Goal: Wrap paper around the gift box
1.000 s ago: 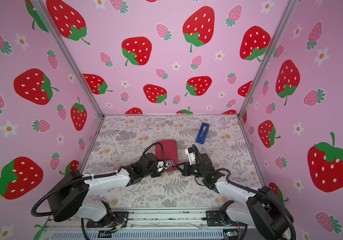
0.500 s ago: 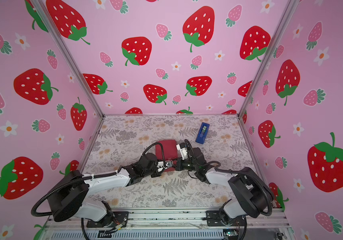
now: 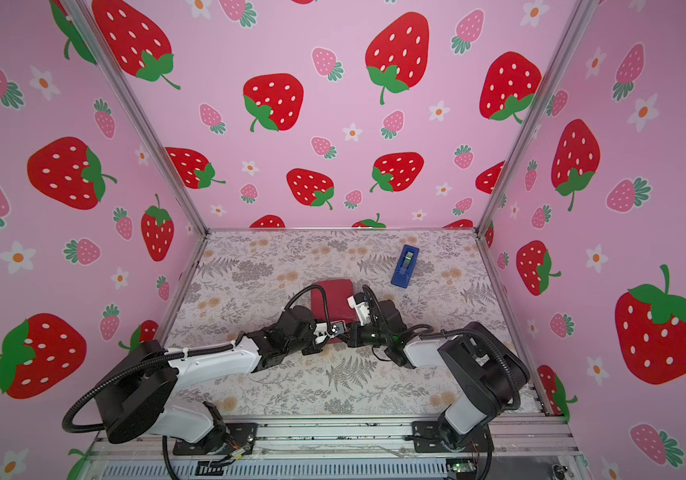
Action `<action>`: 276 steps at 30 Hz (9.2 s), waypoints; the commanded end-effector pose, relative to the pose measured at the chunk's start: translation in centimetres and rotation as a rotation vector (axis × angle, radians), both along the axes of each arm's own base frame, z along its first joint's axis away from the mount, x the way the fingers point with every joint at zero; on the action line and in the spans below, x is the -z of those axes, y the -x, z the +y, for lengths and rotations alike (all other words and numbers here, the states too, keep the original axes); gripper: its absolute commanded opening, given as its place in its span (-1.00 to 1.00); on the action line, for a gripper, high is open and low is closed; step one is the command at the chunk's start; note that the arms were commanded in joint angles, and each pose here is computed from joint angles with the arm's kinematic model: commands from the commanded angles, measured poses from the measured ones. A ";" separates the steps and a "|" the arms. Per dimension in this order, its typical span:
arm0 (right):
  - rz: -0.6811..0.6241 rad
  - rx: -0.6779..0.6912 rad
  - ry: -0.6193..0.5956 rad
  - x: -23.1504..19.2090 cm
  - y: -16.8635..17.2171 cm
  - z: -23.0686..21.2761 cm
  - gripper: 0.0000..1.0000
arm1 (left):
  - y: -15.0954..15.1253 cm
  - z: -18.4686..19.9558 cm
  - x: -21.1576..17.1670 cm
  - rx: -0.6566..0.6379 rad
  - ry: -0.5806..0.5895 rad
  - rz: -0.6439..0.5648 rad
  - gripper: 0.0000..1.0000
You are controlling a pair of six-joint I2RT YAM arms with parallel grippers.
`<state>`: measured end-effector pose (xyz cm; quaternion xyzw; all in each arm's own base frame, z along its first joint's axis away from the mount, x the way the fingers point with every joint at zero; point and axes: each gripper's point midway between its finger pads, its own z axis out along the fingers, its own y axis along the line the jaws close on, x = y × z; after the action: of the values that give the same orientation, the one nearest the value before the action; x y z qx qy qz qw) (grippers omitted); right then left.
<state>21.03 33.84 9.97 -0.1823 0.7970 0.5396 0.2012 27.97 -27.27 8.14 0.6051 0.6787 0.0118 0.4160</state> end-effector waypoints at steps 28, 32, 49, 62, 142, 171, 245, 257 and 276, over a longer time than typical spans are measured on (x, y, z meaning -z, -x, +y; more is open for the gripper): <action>0.078 0.015 0.054 2.4 1.6 -0.9 -0.55 | 1.2 2.5 3.9 -0.024 -0.147 0.104 -0.32; 0.057 0.025 0.070 1.8 2.1 -1.8 -0.24 | 1.2 2.5 4.0 -0.024 -0.149 0.105 -0.33; 0.039 0.149 0.059 -1.5 0.6 -6.4 0.18 | 1.2 2.4 3.9 -0.021 -0.148 0.107 -0.34; 0.221 0.183 0.018 -2.6 -0.5 -7.3 0.38 | 1.2 2.5 4.0 -0.023 -0.151 0.109 -0.34; -0.308 0.167 0.303 -2.6 -4.9 -8.4 0.40 | 1.4 2.0 3.3 -0.006 -0.108 0.130 -0.37; 0.378 0.154 0.047 -5.4 0.7 -7.0 0.99 | 1.4 2.1 3.5 -0.007 -0.116 0.139 -0.38; 0.932 0.182 -0.150 0.3 -0.3 1.0 1.00 | 1.4 2.2 3.5 0.002 -0.123 0.142 -0.40; 0.904 0.218 -0.174 0.6 -2.6 1.7 0.99 | 1.4 2.2 3.6 0.002 -0.124 0.146 -0.40; 0.877 0.319 -0.008 5.0 -2.9 0.6 0.99 | 1.4 2.3 3.7 0.000 -0.128 0.145 -0.41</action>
<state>23.74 34.85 6.45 0.1849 0.7994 0.5657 -0.0827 29.56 -26.26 8.34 0.5906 0.6942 0.0271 0.4106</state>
